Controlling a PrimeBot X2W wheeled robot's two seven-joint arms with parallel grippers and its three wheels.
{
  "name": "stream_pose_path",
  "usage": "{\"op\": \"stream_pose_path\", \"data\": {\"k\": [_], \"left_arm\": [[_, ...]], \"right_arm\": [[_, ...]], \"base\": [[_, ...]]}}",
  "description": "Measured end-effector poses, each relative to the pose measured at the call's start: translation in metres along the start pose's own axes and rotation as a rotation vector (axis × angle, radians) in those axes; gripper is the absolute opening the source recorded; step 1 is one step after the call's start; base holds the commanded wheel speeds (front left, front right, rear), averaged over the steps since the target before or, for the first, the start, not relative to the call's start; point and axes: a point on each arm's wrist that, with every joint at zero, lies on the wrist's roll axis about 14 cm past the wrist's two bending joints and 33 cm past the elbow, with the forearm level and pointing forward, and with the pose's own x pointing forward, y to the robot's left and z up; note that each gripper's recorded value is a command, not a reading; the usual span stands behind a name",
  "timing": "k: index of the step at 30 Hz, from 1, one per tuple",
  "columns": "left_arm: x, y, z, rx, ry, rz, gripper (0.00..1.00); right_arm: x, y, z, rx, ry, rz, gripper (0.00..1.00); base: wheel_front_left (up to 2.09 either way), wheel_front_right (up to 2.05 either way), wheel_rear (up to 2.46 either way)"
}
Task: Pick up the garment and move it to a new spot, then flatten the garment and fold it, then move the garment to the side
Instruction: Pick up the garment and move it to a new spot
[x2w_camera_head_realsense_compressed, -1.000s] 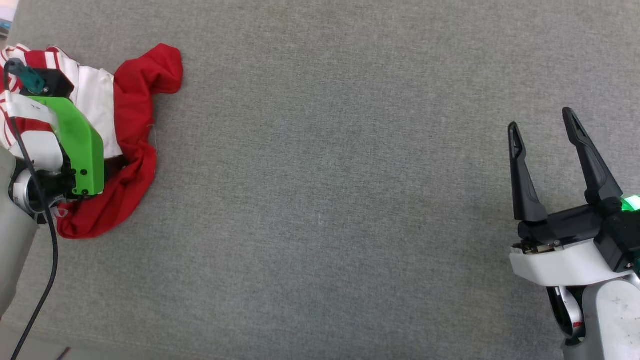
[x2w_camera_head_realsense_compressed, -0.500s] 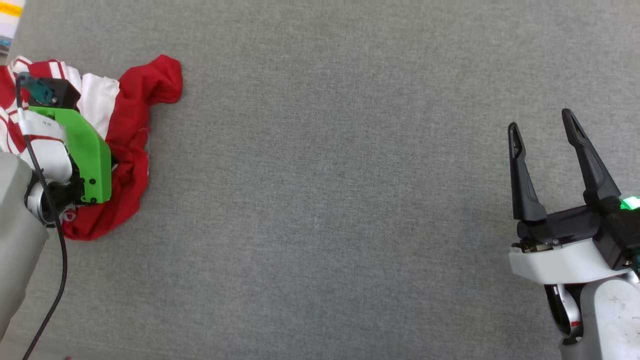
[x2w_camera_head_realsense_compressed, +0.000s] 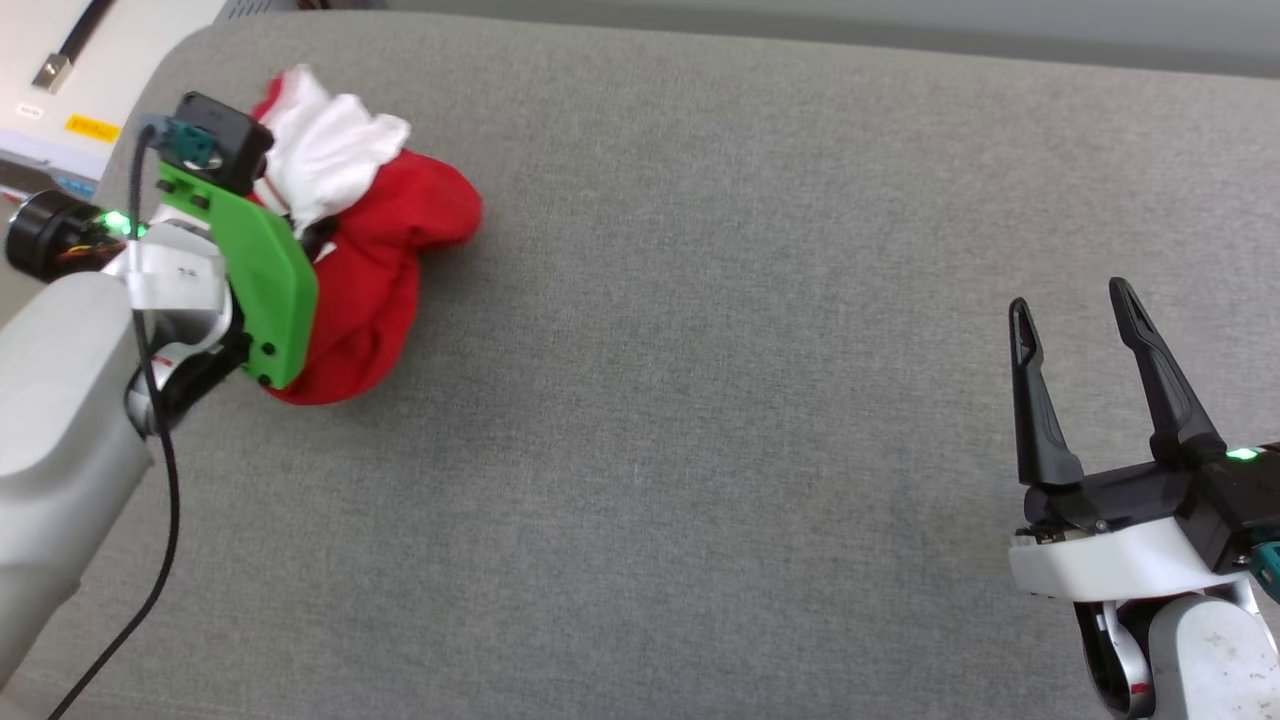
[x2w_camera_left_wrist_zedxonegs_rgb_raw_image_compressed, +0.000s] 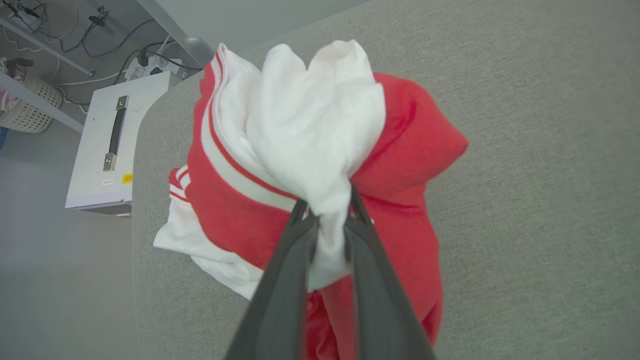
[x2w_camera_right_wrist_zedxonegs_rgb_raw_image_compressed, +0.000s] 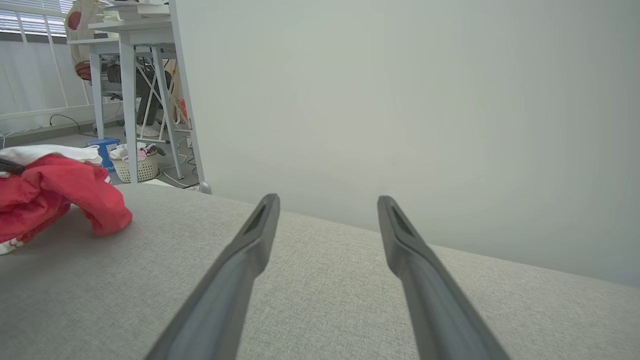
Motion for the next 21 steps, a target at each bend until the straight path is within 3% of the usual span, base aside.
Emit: {"op": "stream_pose_path", "data": {"k": [6, 21], "left_arm": [[-0.001, -0.056, 0.039, 0.114, -0.113, -0.125, 0.0], [0.034, -0.279, 0.088, 0.31, -0.268, -0.623, 0.0]], "right_arm": [[-0.009, -0.008, 0.02, -0.013, -0.036, -0.033, 1.0], [-0.052, -0.067, 0.036, -0.059, -0.029, -0.228, 1.0]], "base": [[0.0, 0.0, 0.0], [0.0, 0.0, 0.0]]}}
